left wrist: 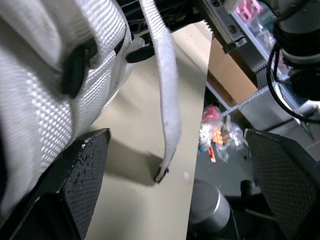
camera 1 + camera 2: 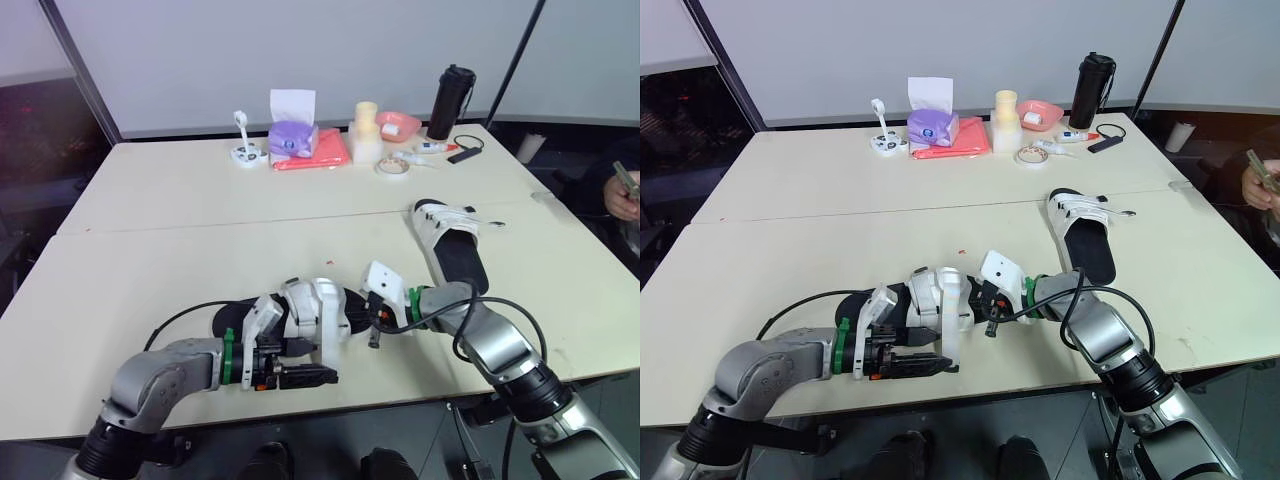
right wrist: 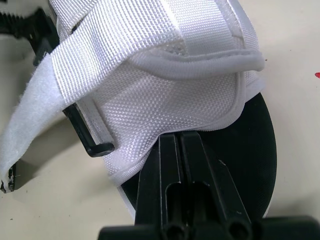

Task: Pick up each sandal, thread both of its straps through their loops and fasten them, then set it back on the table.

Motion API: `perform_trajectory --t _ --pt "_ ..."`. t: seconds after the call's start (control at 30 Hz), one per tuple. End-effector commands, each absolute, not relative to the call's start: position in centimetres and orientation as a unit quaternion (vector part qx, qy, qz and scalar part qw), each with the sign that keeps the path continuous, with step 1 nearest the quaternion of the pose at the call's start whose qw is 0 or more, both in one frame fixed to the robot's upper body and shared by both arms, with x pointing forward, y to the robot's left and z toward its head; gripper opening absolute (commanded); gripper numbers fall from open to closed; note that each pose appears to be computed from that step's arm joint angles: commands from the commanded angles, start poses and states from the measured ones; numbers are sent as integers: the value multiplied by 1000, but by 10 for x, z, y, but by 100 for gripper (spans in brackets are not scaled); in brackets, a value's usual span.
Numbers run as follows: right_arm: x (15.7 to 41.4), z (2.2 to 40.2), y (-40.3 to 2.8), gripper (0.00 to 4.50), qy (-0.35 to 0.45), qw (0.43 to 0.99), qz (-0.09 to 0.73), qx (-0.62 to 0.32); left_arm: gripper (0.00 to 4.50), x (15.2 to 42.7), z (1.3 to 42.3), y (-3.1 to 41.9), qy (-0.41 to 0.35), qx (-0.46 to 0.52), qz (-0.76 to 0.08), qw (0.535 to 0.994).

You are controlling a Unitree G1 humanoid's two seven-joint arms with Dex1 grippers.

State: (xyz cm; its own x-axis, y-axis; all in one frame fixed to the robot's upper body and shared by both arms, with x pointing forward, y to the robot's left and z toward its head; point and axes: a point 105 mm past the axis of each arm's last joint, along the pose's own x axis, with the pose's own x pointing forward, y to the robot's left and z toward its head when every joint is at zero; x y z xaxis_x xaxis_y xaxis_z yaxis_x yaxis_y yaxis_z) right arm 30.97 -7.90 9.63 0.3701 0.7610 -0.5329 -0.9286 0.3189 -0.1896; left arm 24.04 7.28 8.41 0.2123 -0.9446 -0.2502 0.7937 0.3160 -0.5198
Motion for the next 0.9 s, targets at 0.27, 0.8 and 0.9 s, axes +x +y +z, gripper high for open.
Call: perform_trajectory --t 0.27,0.8,0.9 --pt "305 76 -84 0 218 786 527 -239 447 238 79 61 264 -124 -579 761" --pt "303 76 -87 0 220 790 521 -237 8 236 87 52 262 -145 -606 737" --pt "304 76 -87 0 220 790 521 -237 8 236 107 57 246 -174 -615 729"
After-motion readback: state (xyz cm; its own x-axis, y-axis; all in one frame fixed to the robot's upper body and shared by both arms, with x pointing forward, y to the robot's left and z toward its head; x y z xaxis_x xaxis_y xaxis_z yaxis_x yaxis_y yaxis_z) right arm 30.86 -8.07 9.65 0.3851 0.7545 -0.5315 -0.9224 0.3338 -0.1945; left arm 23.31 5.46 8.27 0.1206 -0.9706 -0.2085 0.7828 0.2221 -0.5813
